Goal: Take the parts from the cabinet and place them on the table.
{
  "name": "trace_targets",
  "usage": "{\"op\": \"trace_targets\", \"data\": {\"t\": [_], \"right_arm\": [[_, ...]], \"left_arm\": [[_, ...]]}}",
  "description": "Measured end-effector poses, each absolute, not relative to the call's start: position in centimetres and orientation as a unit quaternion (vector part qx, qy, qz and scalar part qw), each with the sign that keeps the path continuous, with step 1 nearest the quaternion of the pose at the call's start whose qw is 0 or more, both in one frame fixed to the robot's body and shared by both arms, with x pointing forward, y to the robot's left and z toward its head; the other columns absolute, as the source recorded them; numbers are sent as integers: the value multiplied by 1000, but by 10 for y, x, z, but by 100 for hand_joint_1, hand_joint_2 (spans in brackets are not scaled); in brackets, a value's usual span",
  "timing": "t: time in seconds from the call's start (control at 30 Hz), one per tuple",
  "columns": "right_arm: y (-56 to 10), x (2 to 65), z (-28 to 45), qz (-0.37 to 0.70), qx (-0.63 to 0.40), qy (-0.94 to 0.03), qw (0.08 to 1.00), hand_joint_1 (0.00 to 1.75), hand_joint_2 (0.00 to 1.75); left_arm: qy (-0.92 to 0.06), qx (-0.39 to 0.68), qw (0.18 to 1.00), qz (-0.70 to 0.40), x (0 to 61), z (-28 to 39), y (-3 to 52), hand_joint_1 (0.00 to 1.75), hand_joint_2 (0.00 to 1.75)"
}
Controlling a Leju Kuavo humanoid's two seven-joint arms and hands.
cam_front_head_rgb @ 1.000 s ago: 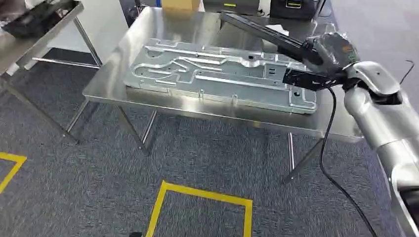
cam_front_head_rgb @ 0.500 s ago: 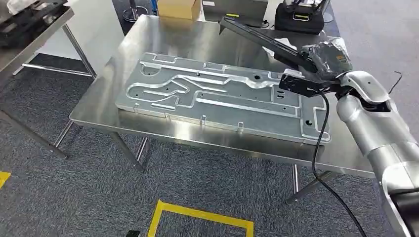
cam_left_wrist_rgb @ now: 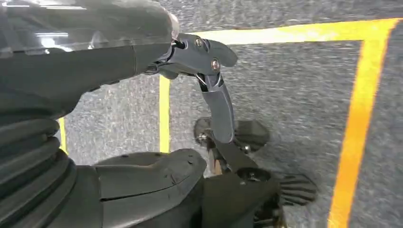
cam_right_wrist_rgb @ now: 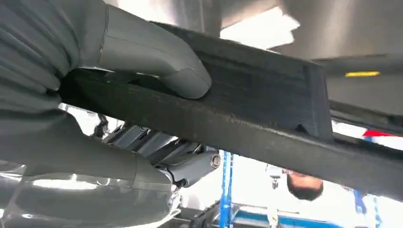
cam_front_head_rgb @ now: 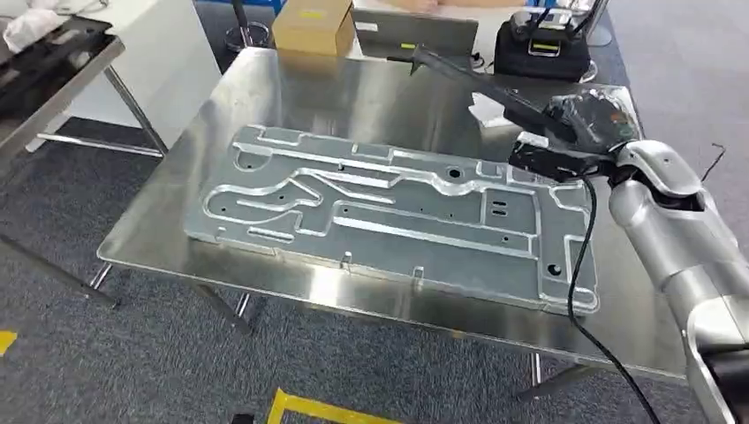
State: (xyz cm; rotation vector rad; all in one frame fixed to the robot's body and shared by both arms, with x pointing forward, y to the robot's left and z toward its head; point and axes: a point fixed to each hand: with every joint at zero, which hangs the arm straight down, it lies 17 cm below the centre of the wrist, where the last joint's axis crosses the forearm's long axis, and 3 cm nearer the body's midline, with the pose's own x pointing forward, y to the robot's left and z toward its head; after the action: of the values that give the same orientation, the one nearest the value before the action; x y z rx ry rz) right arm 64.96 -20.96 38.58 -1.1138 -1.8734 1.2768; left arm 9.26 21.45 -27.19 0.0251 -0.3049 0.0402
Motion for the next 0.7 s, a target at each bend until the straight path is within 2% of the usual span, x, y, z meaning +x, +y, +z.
{"op": "trace_targets", "data": {"t": [0.7], "right_arm": [[-215, 652, 378, 486, -425, -698, 311, 175, 175]], "left_arm": [[-155, 22, 987, 32, 95, -272, 220, 0, 175]]}}
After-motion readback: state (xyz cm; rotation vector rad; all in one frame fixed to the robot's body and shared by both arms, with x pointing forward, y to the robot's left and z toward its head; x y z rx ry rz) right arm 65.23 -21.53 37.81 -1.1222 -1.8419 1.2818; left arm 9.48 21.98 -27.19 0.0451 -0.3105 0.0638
